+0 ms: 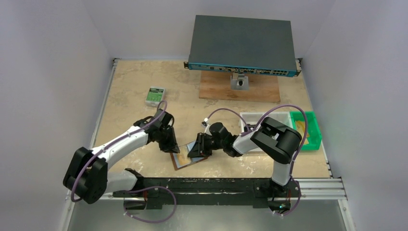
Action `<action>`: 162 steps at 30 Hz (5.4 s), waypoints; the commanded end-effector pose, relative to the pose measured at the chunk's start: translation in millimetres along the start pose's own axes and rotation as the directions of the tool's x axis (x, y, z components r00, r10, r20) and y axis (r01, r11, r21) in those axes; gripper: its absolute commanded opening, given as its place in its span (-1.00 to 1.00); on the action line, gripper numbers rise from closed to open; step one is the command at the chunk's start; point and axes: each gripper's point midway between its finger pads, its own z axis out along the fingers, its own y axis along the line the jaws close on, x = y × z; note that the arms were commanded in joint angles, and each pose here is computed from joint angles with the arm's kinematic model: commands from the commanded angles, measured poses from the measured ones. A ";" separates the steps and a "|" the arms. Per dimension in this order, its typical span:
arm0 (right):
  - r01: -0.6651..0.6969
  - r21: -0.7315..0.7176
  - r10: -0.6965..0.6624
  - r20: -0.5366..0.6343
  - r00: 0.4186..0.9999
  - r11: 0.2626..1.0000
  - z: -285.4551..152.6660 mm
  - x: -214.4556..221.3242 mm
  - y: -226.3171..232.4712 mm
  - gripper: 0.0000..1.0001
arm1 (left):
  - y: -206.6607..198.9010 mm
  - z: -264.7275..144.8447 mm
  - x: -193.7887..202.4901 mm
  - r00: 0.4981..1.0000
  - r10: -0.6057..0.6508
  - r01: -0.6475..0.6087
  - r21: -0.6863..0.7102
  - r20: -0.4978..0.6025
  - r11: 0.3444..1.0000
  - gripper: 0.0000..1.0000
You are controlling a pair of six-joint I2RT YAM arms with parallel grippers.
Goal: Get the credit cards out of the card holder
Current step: Remove the credit card from the card holder.
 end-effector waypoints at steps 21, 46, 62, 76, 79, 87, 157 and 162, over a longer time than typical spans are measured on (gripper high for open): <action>-0.049 0.028 0.049 -0.017 0.999 0.998 2.3 9.7 -18.7 -0.35 | 7.4 17.4 11.9 0.998 0.042 -0.044 -0.042 -0.036 0.998 -0.93; -0.100 -0.066 0.102 0.016 0.995 0.993 -13.1 4.2 -15.8 -0.39 | 35.9 35.7 18.4 0.997 -0.009 -0.006 -0.195 -0.076 0.981 -1.00; -0.144 -0.109 0.148 0.029 0.989 0.984 -16.6 1.8 -19.1 -0.76 | 37.0 34.3 19.0 0.997 -0.007 -0.009 -0.201 -0.079 0.979 -1.00; -0.149 -0.077 0.154 0.070 0.986 0.986 -23.2 -2.0 -28.7 -1.00 | 43.1 33.4 19.4 0.997 -0.007 -0.012 -0.231 -0.081 0.973 -1.00; -0.151 -0.066 0.156 0.088 0.984 0.986 -25.5 -4.2 -30.9 -1.00 | 43.4 32.3 18.6 0.997 -0.005 -0.014 -0.233 -0.078 0.972 -1.00; -0.097 -0.050 0.102 0.100 0.990 0.994 -23.6 -10.6 -26.7 -0.79 | 42.8 32.8 19.0 0.996 0.004 -0.023 -0.226 -0.084 0.974 -1.00; -0.142 0.027 0.137 0.142 0.980 0.989 -28.3 -12.8 -48.8 -1.00 | 49.4 34.1 21.5 0.995 -0.001 -0.021 -0.223 -0.100 0.975 -1.00; -0.139 0.023 0.135 0.144 0.980 0.990 -29.4 -12.5 -48.2 -1.00 | 51.7 33.9 20.3 0.995 -0.004 -0.019 -0.238 -0.097 0.971 -1.00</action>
